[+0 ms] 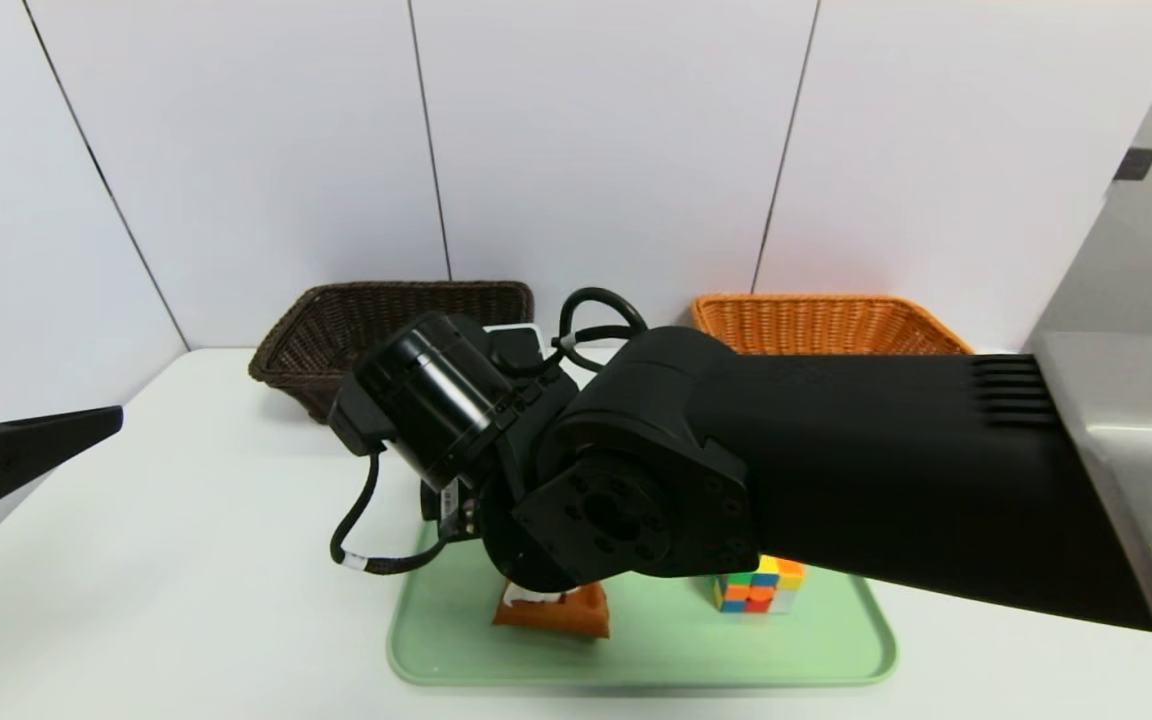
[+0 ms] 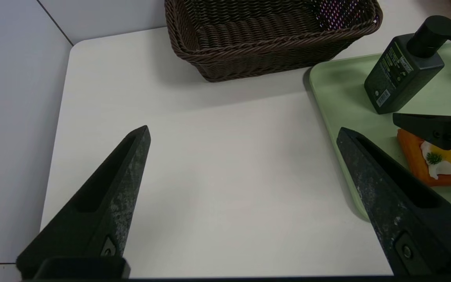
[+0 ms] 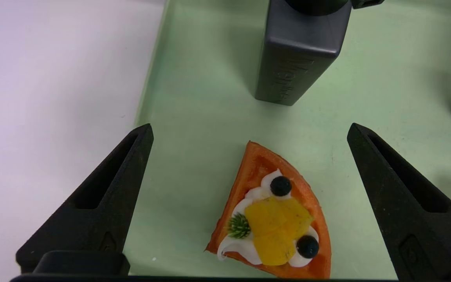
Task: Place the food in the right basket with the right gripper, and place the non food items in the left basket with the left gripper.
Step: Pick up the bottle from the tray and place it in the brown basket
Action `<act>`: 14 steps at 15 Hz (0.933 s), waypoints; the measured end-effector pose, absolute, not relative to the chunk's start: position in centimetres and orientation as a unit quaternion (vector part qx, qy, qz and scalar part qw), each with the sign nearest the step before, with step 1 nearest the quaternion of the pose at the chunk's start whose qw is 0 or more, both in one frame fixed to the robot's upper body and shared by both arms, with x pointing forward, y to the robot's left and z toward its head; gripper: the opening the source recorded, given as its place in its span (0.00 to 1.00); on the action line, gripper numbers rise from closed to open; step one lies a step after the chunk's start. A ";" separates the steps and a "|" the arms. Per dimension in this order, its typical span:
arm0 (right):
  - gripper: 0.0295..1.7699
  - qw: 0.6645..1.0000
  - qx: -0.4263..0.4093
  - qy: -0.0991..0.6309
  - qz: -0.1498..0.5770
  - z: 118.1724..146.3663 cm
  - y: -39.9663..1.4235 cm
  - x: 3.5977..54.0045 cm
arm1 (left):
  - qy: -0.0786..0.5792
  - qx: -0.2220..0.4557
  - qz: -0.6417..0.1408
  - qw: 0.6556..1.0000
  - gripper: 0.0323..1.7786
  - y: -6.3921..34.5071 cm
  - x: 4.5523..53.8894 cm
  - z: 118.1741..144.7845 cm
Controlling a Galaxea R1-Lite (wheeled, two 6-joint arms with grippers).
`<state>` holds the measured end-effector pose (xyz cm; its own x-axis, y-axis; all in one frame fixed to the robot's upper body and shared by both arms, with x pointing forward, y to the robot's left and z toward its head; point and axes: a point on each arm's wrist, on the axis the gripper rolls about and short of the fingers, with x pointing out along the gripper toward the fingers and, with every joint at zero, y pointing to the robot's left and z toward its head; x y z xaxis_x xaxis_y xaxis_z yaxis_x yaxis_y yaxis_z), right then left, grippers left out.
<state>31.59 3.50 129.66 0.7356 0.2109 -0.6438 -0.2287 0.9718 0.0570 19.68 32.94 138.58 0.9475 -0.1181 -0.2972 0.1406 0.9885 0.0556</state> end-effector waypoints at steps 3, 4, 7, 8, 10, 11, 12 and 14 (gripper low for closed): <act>0.97 0.932 -0.026 0.344 0.109 129.0 3.6 32.1 | 0.151 0.038 -0.066 0.986 0.95 32.9 19.8 138.5; 0.97 0.933 -0.030 0.343 0.105 128.7 3.5 32.3 | 0.151 0.038 -0.066 0.986 0.95 32.9 19.8 138.5; 0.97 0.937 -0.031 0.332 0.106 128.2 4.0 32.8 | 0.152 0.038 -0.066 0.985 0.95 32.9 19.9 138.4; 0.97 0.939 -0.033 0.326 0.104 128.1 4.1 33.0 | 0.152 0.038 -0.067 0.985 0.95 32.9 19.9 138.4; 0.97 0.943 -0.036 0.317 0.100 127.6 4.3 33.5 | 0.152 0.038 -0.067 0.985 0.95 32.9 19.9 138.4; 0.97 0.942 -0.040 0.317 0.099 127.5 4.3 33.7 | 0.152 0.037 -0.066 0.985 0.95 32.9 19.9 138.4; 0.97 0.943 -0.045 0.315 0.095 127.3 4.2 33.9 | 0.153 0.037 -0.066 0.985 0.95 32.9 19.9 138.4; 0.97 0.944 -0.050 0.314 0.087 127.1 3.9 34.6 | 0.153 0.037 -0.067 0.985 0.95 32.9 19.9 138.4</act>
<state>34.59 3.92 127.11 0.7879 0.1324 -0.6014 -0.1953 0.9799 -0.0401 19.89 32.94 138.41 0.9444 -0.1200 -0.3062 0.1429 0.9883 0.0534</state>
